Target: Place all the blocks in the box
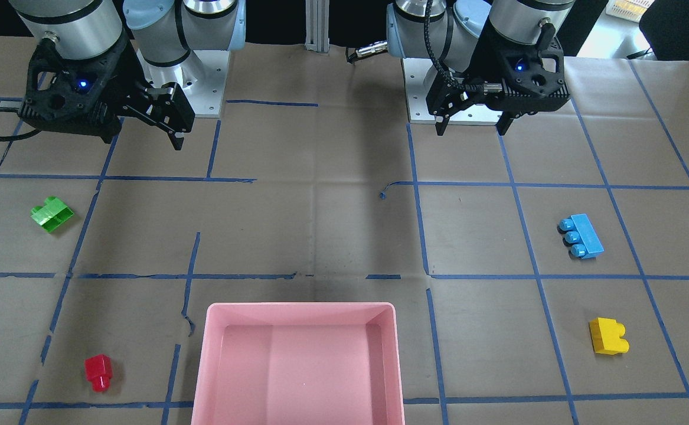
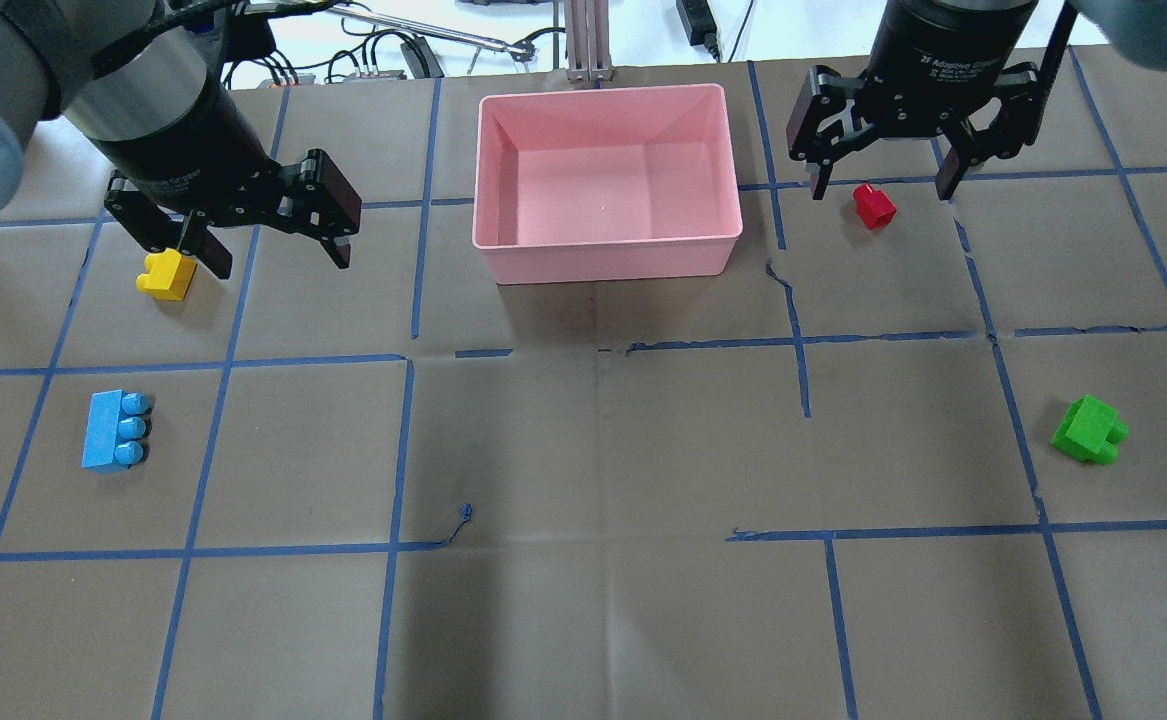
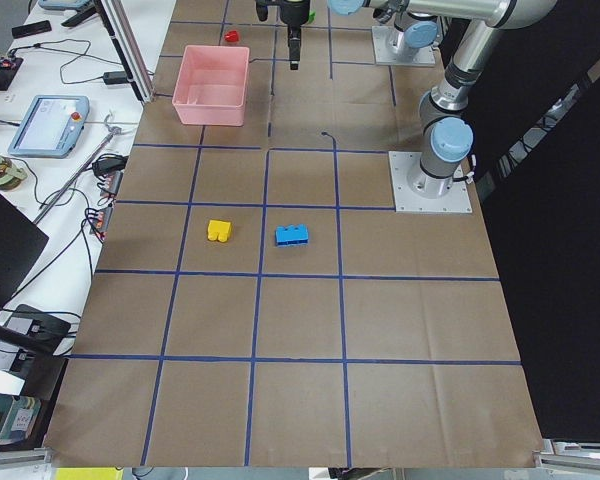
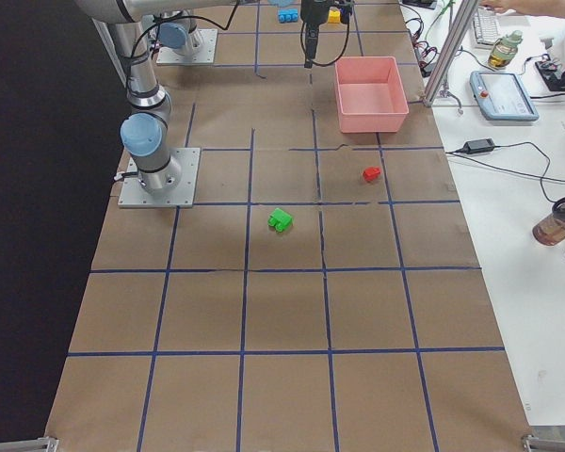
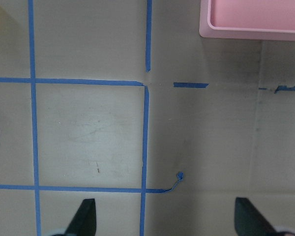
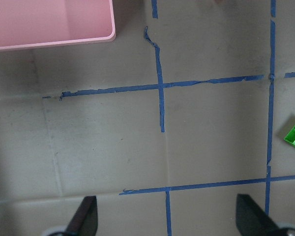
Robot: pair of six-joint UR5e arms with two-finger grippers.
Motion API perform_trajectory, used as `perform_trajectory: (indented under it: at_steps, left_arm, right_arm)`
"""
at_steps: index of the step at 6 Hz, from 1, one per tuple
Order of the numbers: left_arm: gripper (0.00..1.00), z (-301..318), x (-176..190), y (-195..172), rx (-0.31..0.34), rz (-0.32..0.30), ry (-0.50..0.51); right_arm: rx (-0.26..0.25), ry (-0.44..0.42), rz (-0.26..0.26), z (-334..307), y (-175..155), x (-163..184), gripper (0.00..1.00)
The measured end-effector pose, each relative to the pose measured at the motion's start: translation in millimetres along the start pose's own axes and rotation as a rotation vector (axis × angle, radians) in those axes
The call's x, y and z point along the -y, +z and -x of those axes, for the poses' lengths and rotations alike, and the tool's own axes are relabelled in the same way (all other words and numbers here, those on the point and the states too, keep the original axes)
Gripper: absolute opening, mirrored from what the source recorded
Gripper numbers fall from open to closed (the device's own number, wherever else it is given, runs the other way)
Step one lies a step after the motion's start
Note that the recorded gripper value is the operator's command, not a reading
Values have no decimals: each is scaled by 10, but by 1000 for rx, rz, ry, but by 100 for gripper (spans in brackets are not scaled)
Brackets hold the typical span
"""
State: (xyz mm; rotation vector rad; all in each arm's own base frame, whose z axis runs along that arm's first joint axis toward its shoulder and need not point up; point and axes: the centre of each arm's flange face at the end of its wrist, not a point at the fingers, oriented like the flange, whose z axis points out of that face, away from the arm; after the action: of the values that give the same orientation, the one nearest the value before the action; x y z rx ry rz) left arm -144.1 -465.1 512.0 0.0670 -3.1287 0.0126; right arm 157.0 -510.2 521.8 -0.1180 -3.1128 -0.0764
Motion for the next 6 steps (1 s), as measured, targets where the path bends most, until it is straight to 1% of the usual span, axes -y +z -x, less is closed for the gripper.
perform_trajectory:
  at_steps: [3,4,5,6]
  left_arm:
    - [99,32,-5,4,7,2,3]
    - [99,183,-11,-36,19,-3,-6]
    - [99,496,10,-60,28,-4,-52]
    - [99,872,74,-3,30,11,-117]
  right_arm:
    - [0,-1,0,11,2,-4,100]
    - [0,0,1,14,6,-6,100]
    - [0,1,1,14,7,-6,100]
    - [0,1,1,4,11,3,100]
